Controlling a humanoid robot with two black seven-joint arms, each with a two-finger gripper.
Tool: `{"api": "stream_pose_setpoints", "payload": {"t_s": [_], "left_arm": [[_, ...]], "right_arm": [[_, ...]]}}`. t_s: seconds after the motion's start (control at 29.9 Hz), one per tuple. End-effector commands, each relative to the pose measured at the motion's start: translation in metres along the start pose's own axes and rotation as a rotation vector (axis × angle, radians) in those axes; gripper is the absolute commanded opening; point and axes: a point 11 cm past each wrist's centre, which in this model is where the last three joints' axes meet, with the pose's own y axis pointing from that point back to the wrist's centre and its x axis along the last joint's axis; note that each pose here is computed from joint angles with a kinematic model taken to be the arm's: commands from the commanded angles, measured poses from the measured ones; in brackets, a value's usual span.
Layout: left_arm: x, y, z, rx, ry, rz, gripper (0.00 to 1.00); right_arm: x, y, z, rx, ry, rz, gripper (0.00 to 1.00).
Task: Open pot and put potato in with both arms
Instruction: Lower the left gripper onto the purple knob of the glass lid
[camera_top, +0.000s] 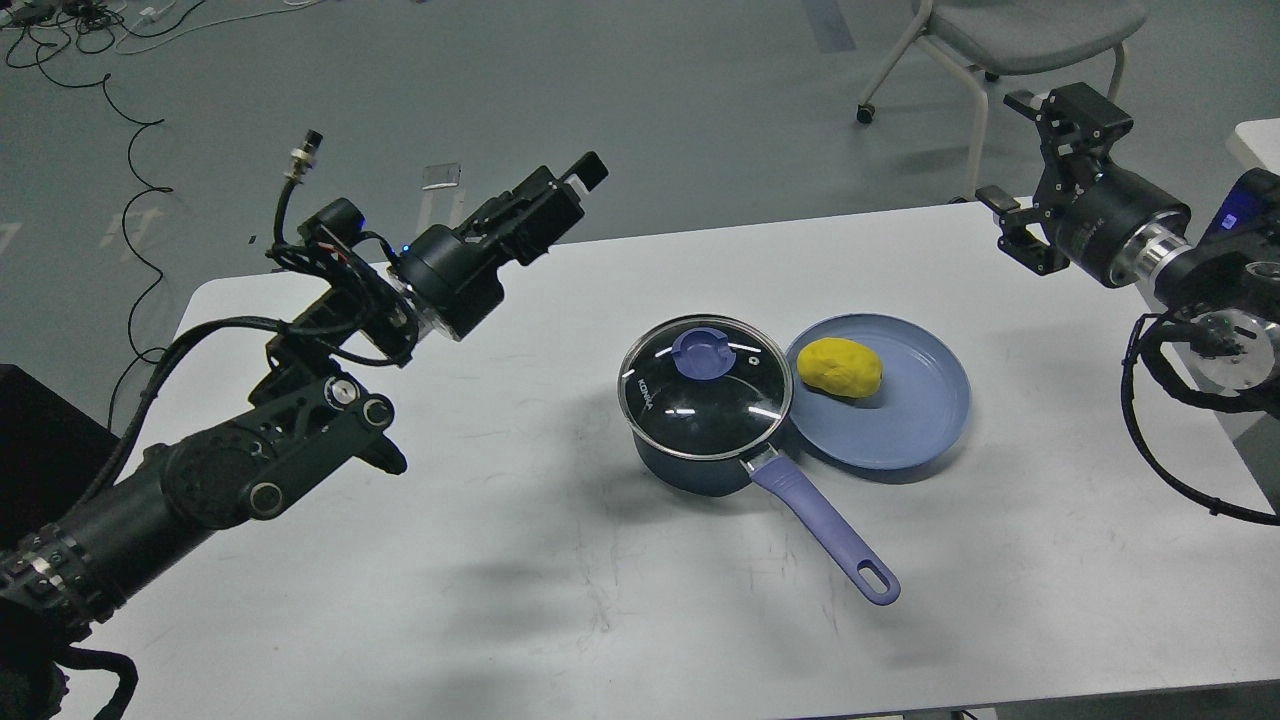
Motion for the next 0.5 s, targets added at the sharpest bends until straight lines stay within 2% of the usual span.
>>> {"api": "stream_pose_setpoints", "payload": {"t_s": [0.0,0.13,0.23,0.47], "left_arm": [[-0.028,-0.005,0.019,-0.097,-0.186,-0.026,0.98],[-0.043,-0.011,0.033,-0.164,-0.257,-0.003,0.98],[-0.065,-0.015,0.046,-0.229,-0.307,-0.064,0.98],[-0.085,-0.023,0.034,-0.284,-0.516,-0.223,0.98]], "right_arm": [[0.011,0.004,0.013,-0.027,-0.001,0.035,0.99],[0.016,0.008,0.025,-0.050,-0.008,0.057,0.99],[0.020,0.010,0.032,-0.063,-0.011,0.077,0.99],[0.022,0.013,0.037,-0.073,-0.014,0.083,0.99]]}}
